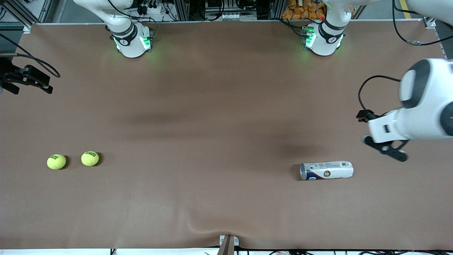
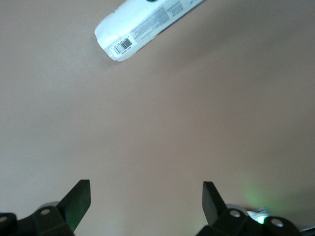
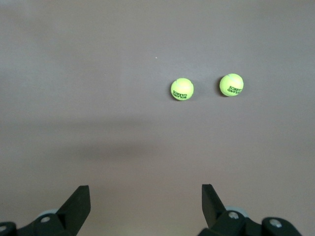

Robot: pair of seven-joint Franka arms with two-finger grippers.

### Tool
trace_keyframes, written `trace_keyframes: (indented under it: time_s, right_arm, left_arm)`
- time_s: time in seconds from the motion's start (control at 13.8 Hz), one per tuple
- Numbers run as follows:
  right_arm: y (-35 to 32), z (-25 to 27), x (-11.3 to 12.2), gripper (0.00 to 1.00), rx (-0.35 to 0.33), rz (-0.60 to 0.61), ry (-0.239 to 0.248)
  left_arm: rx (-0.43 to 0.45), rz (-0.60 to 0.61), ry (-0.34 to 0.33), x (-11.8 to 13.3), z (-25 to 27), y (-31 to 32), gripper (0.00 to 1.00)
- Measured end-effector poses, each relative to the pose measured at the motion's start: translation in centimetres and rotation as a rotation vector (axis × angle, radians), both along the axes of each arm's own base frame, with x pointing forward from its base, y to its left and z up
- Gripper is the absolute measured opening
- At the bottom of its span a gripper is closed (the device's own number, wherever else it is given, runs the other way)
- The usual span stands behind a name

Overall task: Insert tennis ball vertically with right arm
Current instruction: 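Reach the left gripper to the cup while the right gripper reaches a ball, then grasp the cup with the left gripper while the right gripper grasps the ball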

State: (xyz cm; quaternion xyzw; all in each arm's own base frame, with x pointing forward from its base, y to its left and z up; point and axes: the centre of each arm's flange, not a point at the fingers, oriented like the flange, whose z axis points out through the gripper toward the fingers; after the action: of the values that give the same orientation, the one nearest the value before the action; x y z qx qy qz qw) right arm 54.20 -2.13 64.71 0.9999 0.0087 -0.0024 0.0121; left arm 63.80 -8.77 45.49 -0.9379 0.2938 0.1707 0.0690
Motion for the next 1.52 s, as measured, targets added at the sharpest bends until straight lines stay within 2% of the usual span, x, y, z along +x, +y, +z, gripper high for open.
trace_keyframes:
  time_s: [0.14, 0.29, 0.58, 0.8, 1.08, 1.3, 1.52]
  right_arm:
    - [-2.7, -0.9, 0.1, 1.0, 0.001, -0.01, 0.018]
    - [-4.8, -2.1, 0.4, 1.0, 0.005, -0.026, 0.034]
    - [-5.2, -7.1, 3.1, 1.0, 0.007, -0.024, 0.024]
    - [-5.7, -13.0, 4.2, 1.0, 0.007, -0.027, 0.007]
    - [-5.9, -21.2, 3.4, 1.0, 0.009, -0.028, -0.004]
    - [-5.9, -27.2, 2.9, 1.0, 0.015, -0.029, 0.012]
    - [-6.9, -31.6, 3.7, 1.0, 0.02, -0.044, 0.008]
  left_arm:
    - [0.041, -0.078, 0.017, -0.3, -1.6, -4.0, 1.0]
    - [0.091, -0.125, 0.043, -0.1, -4.1, -5.4, 1.0]
    - [0.133, -0.253, 0.053, 0.9, -7.8, -6.8, 1.0]
    - [0.146, -0.32, 0.017, 2.2, -10.4, -7.3, 1.0]
    - [0.192, -0.407, 0.002, 2.8, -14.7, -9.1, 1.0]
    - [0.224, -0.49, -0.036, 3.6, -17.0, -10.0, 1.0]
    - [0.229, -0.555, -0.047, 4.1, -20.3, -10.3, 1.0]
